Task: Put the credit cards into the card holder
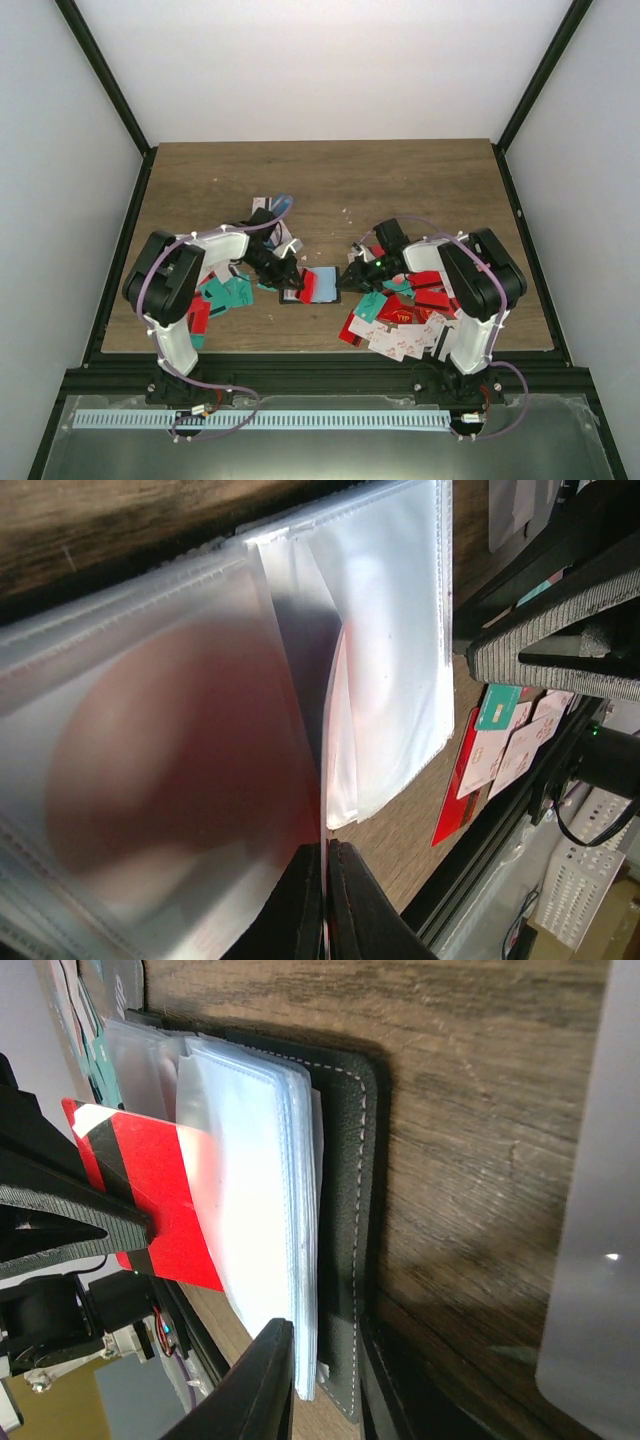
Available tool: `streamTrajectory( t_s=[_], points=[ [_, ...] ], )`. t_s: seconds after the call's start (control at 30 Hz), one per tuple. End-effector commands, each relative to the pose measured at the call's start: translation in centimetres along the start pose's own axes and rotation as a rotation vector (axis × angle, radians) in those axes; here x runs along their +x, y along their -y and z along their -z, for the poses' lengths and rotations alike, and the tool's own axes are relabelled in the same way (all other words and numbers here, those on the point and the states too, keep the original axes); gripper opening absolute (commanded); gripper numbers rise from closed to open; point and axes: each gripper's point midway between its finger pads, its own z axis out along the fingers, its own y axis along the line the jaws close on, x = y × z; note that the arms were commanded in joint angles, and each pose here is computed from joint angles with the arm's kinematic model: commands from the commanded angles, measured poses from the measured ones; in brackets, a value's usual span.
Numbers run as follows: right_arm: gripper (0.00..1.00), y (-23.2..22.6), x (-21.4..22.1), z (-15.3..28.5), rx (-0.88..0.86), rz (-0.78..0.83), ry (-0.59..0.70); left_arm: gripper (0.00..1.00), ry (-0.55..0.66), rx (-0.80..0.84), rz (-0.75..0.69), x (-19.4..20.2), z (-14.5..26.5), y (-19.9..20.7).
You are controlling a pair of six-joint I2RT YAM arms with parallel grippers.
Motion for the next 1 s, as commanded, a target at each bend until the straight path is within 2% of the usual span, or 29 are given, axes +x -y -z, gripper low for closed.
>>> streamTrajectory(
  t_s=[0.0, 0.5, 0.97],
  points=[
    [0.20, -0.6, -0.2, -0.5, -0.009, 0.025, -0.017, 0.04, 0.018, 0.007, -0.031, -1.2, 0.0, 0.2],
    [0.19, -0.3, -0.1, -0.6, 0.006, 0.013, -0.022, 0.04, 0.013, 0.048, -0.014, -1.5, -0.5, 0.4],
    [0.11, 0.6, 0.3, -1.0, 0.026, -0.024, -0.031, 0.04, 0.071, 0.110, 0.062, -1.1, -1.2, 0.3]
  ],
)
